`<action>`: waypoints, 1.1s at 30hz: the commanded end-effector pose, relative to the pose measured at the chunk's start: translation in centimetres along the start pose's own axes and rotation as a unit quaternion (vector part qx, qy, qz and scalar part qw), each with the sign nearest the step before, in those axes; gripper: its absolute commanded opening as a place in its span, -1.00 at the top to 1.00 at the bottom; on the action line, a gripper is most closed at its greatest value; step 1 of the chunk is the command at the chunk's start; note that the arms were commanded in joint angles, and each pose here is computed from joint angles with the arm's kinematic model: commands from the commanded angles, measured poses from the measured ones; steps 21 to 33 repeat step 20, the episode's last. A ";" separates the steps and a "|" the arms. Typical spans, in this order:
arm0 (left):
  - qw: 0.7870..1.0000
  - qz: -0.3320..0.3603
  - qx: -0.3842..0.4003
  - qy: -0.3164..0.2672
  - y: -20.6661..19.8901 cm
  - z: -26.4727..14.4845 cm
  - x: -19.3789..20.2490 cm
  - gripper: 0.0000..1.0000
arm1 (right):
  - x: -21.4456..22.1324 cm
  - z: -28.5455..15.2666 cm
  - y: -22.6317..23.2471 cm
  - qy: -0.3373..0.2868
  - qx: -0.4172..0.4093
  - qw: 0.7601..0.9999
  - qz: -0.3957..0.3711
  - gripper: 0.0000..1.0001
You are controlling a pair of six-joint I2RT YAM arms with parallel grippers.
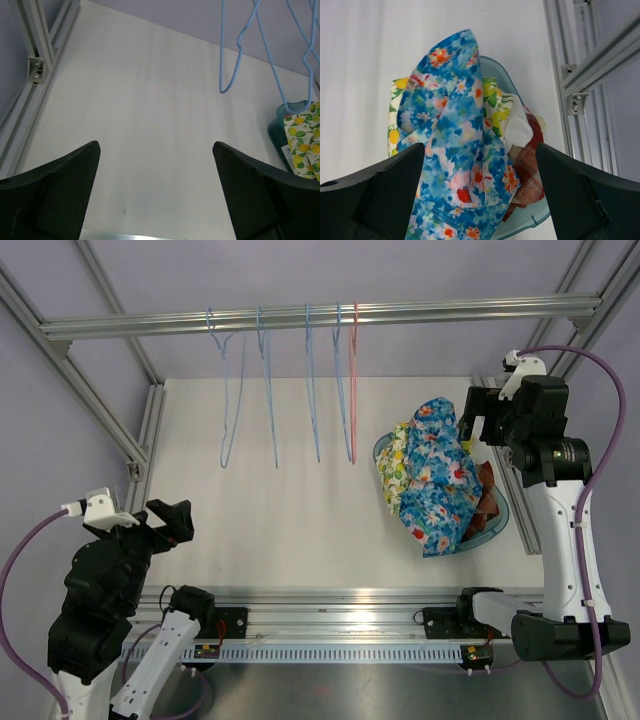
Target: Remove the skirt from the hanger
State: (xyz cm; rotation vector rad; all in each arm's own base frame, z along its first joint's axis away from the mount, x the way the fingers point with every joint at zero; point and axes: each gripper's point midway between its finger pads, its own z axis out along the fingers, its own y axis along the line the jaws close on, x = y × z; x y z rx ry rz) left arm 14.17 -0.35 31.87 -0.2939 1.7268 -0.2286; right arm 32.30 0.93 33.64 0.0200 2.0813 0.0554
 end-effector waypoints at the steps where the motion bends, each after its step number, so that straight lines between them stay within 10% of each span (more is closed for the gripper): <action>1: 0.998 0.033 -0.042 -0.027 1.7 -0.7 -1.7 -0.98 | -1.8 0.0 -2.7 -0.042 0.084 0.995 0.047 -0.99; 7: 0.988 0.122 -0.090 -0.030 3.9 -0.2 -1.9 -0.98 | -1.0 0.2 -3.1 -0.045 0.091 0.994 0.032 -0.99; 33: 0.987 0.135 -0.070 -0.047 2.9 1.0 -2.4 -0.98 | 0.5 0.6 -2.7 -0.050 0.067 0.996 -0.021 -0.99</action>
